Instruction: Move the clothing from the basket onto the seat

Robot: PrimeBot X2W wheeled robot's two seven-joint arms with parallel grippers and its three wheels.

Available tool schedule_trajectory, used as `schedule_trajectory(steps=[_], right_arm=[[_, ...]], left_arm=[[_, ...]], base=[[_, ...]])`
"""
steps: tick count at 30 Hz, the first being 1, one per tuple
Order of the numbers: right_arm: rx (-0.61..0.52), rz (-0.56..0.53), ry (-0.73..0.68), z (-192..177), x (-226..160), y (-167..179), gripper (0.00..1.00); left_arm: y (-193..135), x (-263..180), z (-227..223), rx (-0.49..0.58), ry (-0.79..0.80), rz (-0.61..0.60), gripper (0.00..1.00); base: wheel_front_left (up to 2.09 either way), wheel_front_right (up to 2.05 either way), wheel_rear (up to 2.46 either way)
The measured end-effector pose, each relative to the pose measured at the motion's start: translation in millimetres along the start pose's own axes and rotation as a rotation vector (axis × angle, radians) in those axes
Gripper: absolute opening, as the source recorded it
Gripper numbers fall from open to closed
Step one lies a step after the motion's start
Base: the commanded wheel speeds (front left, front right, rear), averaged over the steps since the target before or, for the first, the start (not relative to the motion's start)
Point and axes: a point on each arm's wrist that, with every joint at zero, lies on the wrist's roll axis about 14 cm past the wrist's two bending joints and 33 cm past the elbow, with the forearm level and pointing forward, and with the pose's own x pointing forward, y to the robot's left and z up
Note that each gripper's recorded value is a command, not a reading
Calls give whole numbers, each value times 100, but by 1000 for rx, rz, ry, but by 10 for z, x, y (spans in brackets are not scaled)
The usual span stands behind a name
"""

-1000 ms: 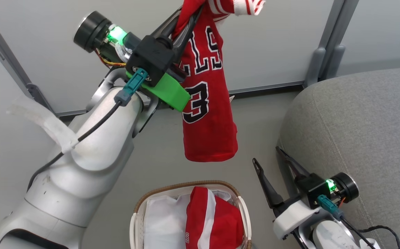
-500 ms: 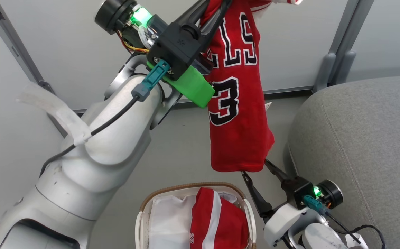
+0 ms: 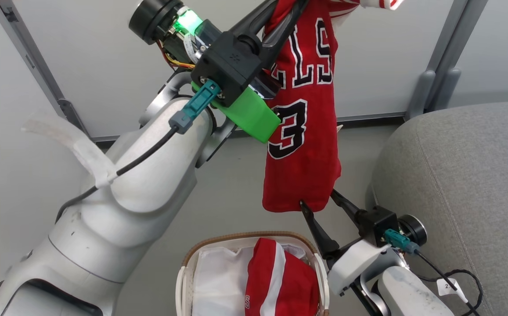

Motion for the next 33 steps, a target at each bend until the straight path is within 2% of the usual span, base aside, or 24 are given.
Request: schedule_trajectory(steps=[11, 13, 14, 15, 16, 17, 25, 33], right_arm=[[-43, 50, 12, 28, 225, 59, 100], [-50, 60, 20, 14, 255, 77, 45], [-54, 66, 23, 13, 274, 86, 28], [-55, 69, 25, 10, 286, 91, 20], [-57, 71, 26, 12, 299, 93, 4], [-59, 73, 24, 23, 313, 94, 0], [-65, 82, 7, 81, 346, 110, 0], [-55, 52, -49, 238, 303, 36, 0]], left_arm=[[-97, -13, 75, -65, -21, -12, 0], [-114, -13, 85, -72, -24, -15, 0], [-117, -15, 85, -78, -24, -15, 0], [-116, -17, 85, -87, -25, -13, 0], [-114, -20, 82, -98, -25, -11, 0], [-117, -23, 78, -103, -25, -11, 0], [-72, -99, -90, -133, 17, 17, 0], [40, -311, -527, -176, 135, 86, 0]], base=[[0, 0, 0], [0, 0, 0], [0, 0, 0], [0, 0, 0], [0, 0, 0], [0, 0, 0], [0, 0, 0], [0, 0, 0]])
